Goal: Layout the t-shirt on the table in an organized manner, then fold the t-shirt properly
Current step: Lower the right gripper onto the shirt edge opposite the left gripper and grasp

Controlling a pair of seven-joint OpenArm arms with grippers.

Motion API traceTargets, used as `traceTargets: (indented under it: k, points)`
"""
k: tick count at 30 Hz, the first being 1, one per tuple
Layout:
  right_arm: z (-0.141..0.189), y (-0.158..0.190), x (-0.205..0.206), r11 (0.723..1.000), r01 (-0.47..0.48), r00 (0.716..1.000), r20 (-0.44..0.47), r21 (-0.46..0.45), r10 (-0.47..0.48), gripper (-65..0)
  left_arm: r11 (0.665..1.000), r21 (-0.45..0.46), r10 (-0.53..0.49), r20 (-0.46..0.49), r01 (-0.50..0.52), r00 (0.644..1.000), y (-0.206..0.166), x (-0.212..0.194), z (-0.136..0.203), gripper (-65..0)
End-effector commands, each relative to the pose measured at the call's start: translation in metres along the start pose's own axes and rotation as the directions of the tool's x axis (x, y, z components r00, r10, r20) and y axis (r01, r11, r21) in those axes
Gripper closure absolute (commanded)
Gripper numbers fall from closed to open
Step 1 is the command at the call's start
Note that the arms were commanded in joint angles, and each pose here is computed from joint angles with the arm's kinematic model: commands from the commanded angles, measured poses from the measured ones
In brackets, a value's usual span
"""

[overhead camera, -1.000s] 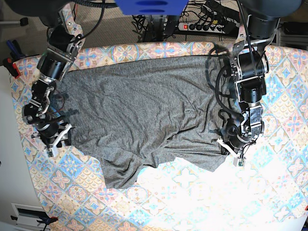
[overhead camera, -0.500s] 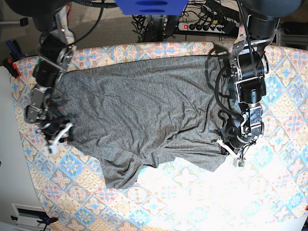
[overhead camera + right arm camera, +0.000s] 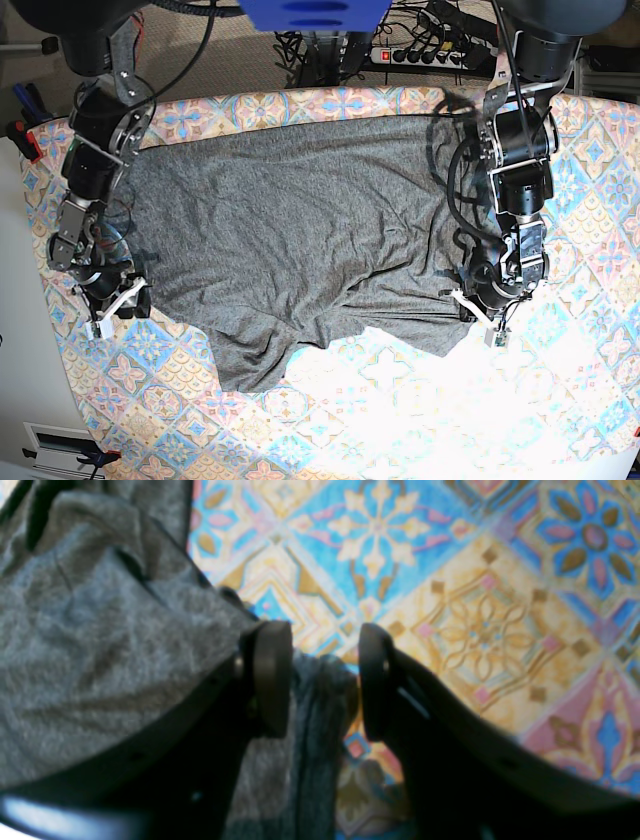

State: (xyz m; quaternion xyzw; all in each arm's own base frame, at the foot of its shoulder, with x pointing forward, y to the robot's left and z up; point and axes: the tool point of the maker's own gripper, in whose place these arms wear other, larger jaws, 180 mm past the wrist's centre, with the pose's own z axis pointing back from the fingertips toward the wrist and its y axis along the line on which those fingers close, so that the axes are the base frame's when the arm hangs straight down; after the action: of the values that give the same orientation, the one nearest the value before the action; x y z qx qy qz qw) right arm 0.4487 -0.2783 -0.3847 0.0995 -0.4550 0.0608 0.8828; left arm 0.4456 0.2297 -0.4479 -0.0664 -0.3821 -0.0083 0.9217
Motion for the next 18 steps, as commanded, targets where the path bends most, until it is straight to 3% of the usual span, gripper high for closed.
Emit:
traceTargets:
  k: [1, 10, 18]
  points:
    - [0.005, -0.008, 0.033, 1.000, -0.013, 0.996, 0.083, -0.011, 0.013, -21.7, 0.999, 0.018, -0.043, -0.183, 0.047, 0.982, 0.004, -0.043, 0.002, 0.0]
    - [0.005, -0.007, 0.033, 1.000, -0.016, 0.997, 0.081, -0.009, 0.016, -21.7, 0.999, 0.018, -0.043, -0.183, 0.047, 0.982, 0.004, -0.043, 0.002, 0.0]
    - [-0.008, 0.019, 0.025, 0.990, -0.133, 0.991, 0.009, 0.050, 0.133, -21.7, 0.999, 0.018, -0.043, -0.183, 0.047, 0.982, 0.004, -0.043, 0.002, 0.0]
